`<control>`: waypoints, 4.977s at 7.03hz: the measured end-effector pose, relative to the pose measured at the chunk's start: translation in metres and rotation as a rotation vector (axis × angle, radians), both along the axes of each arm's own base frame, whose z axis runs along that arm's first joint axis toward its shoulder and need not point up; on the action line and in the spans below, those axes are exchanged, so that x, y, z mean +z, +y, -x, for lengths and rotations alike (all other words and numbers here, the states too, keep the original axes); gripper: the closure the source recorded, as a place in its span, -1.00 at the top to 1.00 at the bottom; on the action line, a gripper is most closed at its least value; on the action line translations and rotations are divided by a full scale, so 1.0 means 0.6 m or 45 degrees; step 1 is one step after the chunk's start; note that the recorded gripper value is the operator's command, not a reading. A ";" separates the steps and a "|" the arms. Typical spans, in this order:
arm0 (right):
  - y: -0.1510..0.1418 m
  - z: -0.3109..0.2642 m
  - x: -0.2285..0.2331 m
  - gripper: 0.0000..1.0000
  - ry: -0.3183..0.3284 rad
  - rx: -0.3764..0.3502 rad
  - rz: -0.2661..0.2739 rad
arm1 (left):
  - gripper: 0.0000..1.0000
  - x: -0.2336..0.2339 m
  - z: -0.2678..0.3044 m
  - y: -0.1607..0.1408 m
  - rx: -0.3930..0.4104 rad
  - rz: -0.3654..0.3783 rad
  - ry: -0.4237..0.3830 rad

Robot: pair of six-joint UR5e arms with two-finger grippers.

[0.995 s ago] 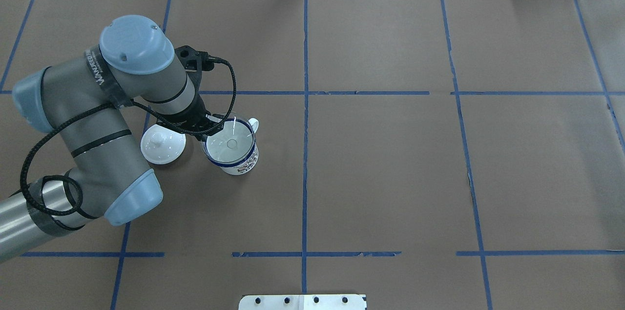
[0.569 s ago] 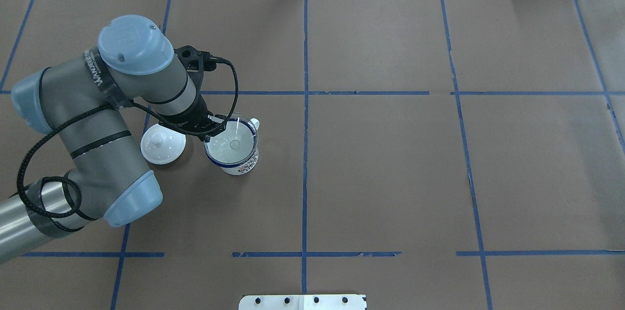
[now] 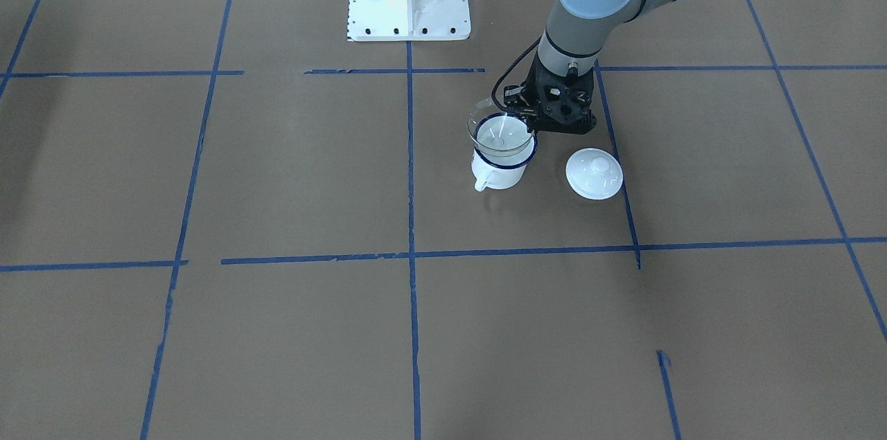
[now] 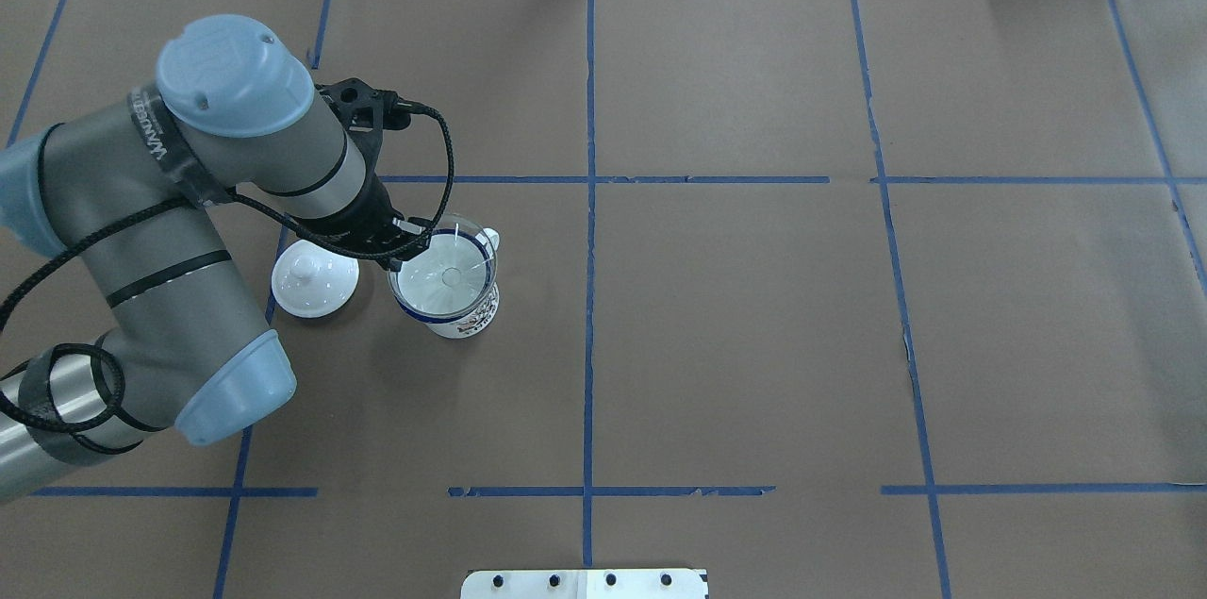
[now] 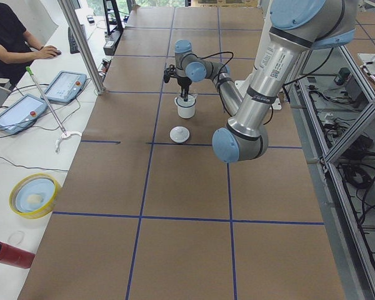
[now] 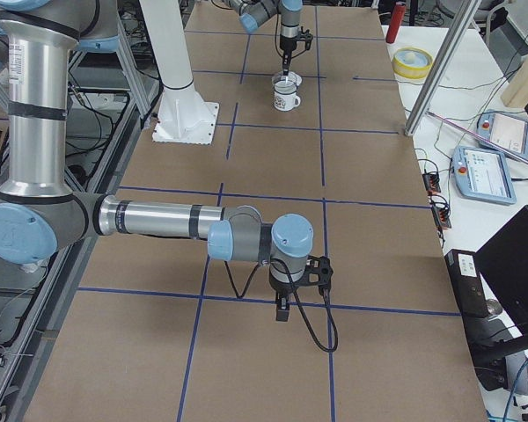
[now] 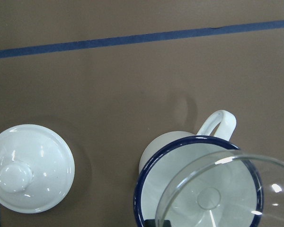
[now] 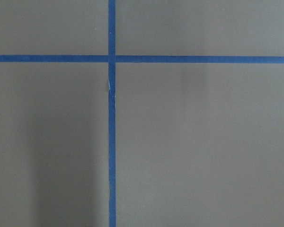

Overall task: Remove funnel from cup
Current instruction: 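Lift the funnel out of the mug with the left gripper, then carry the funnel farther from the robot and set it on the table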

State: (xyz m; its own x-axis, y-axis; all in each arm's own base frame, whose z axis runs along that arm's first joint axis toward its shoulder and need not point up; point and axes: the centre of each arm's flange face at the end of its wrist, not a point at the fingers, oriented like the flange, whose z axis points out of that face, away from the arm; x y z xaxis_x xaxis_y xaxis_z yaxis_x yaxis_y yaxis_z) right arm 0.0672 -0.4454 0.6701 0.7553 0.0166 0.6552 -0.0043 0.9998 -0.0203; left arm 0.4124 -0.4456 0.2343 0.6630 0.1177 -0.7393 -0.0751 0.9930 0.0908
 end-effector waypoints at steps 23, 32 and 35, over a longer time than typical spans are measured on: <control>0.000 0.000 0.000 1.00 0.000 0.000 0.000 | -1.00 0.284 -0.012 -0.230 -0.972 -0.995 -0.053; 0.000 0.000 0.000 1.00 0.000 0.000 0.000 | 1.00 0.327 -0.057 -0.214 -0.932 -0.987 -0.078; 0.000 0.000 0.000 1.00 0.000 0.000 0.001 | 1.00 0.268 -0.023 -0.223 -0.891 -1.049 -0.013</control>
